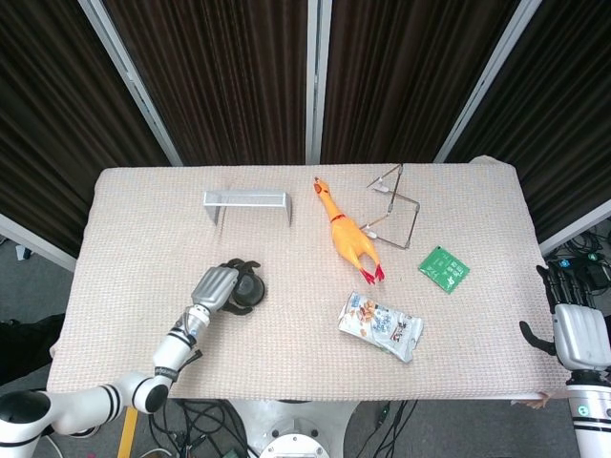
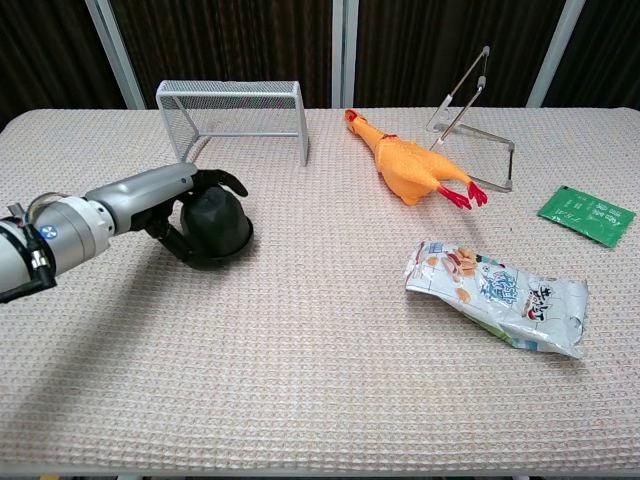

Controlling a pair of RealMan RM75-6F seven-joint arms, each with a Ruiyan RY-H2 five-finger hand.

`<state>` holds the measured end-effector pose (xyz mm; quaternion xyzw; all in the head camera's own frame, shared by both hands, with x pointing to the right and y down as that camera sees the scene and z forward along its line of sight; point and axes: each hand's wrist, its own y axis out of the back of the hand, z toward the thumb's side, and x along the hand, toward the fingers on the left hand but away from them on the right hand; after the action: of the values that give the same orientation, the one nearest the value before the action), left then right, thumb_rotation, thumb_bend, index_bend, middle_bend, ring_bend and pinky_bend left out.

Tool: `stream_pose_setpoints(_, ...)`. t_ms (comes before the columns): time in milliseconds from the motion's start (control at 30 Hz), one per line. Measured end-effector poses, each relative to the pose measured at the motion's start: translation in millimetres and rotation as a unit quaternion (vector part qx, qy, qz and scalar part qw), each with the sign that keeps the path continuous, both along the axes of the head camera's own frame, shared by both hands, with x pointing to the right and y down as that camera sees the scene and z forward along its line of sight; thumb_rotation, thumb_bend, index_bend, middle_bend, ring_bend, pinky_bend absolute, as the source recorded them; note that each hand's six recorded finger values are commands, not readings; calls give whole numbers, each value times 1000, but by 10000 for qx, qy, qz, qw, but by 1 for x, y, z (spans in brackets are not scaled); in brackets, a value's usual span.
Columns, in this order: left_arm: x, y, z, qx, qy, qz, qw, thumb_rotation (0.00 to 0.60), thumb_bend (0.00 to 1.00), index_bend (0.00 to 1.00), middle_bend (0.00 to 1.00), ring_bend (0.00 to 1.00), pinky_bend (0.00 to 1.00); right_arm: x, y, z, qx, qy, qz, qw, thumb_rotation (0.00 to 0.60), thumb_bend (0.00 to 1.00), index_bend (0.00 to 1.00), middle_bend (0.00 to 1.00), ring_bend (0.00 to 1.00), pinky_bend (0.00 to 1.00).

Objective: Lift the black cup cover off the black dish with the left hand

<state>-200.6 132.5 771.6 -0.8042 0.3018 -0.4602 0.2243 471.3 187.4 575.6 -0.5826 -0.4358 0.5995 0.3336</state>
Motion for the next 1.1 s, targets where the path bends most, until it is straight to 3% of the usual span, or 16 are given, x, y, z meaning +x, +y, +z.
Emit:
stream_pose_setpoints(433,1,2,-2,-91,-22,120,9999,600,160,158,243,136,261,2,0,0,21,-13,23,10000,600,186,0,10,0,0)
stream_pose_setpoints(667,2,4,-5,-157,-16,260,9995,600,118,145,164,89,233,1,0,0,36,-42,-5,10000,600,188,0,11,0,0)
stream_pose_setpoints(1100,0,-2,-8,-219,45,124,9997,600,119,144,206,91,238,2,0,1,17,-43,17,10000,600,187,0,13,0,0)
